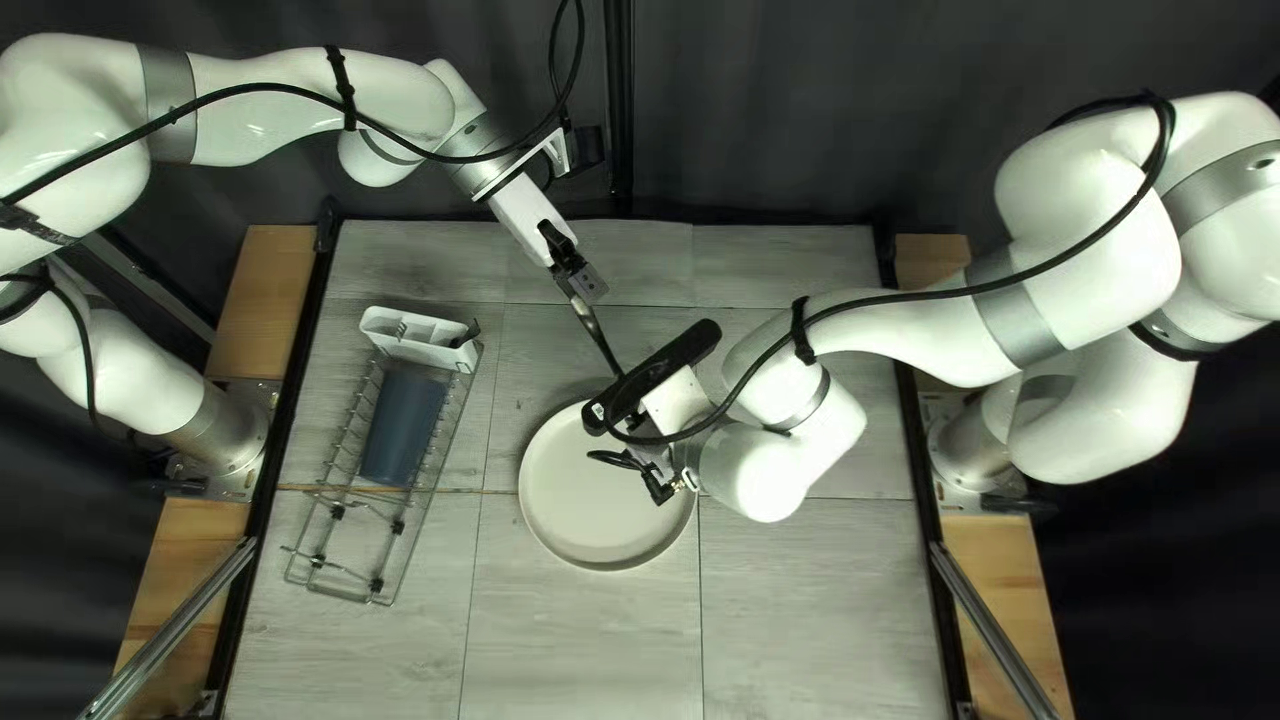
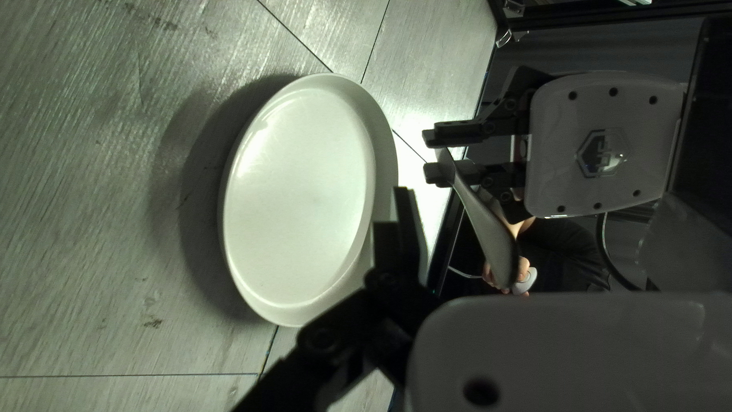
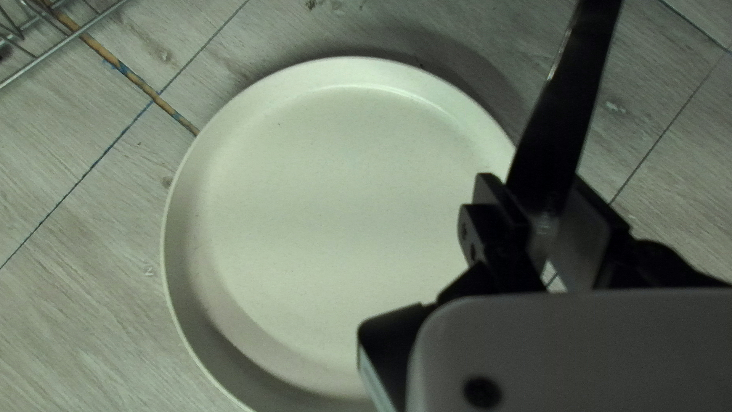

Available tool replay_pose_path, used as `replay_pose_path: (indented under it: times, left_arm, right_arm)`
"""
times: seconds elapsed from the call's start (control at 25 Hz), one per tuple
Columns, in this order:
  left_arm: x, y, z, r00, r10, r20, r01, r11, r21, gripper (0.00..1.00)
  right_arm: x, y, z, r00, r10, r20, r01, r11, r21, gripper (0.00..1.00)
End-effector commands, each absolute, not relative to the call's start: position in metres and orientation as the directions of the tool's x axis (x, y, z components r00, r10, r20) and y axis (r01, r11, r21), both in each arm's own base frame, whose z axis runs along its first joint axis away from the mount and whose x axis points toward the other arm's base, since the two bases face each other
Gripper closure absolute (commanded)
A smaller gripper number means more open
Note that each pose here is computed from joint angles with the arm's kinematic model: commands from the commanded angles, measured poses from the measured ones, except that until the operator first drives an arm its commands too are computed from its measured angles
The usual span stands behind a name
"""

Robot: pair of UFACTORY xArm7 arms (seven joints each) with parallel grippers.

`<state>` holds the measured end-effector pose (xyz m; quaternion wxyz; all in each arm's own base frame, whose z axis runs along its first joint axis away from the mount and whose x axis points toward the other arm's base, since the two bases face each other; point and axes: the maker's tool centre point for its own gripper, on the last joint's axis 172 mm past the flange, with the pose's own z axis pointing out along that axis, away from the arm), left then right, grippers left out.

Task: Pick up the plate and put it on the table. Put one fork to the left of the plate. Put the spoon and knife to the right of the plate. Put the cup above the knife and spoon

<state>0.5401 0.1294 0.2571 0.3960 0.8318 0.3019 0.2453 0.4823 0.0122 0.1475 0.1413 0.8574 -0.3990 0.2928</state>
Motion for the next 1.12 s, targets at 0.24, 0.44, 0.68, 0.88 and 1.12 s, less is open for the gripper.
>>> replay_pose_path:
  times: [0.24,0.44,0.68,0.88,1.12]
  left_arm:
    - [0.540,0.129,0.257,0.697,0.697,0.169,0.308,-0.504,0.807,0.00]
    - [0.540,0.129,0.257,0.697,0.697,0.169,0.308,-0.504,0.807,0.00]
    - [0.540,0.129,0.257,0.697,0.697,0.169,0.308,-0.504,0.807,0.00]
    - [0.540,0.129,0.257,0.697,0.697,0.169,0.308,-0.504,0.807,0.00]
    - [0.540,0.129,0.257,0.697,0.697,0.169,0.308,-0.504,0.807,0.00]
  right_arm:
    - [0.461,0.015,0.146,0.567,-0.573,0.592,-0.741,-0.668,0.064,1.00]
    - [0.436,0.037,0.153,0.638,-0.544,0.544,-0.697,-0.709,0.109,1.00]
    - [0.391,0.079,0.174,0.790,-0.427,0.439,-0.551,-0.809,0.204,1.00]
    - [0.334,0.112,0.178,0.945,-0.156,0.287,-0.228,-0.944,0.239,1.00]
    - [0.302,0.117,0.176,0.981,0.037,0.191,-0.005,-0.976,0.218,0.98]
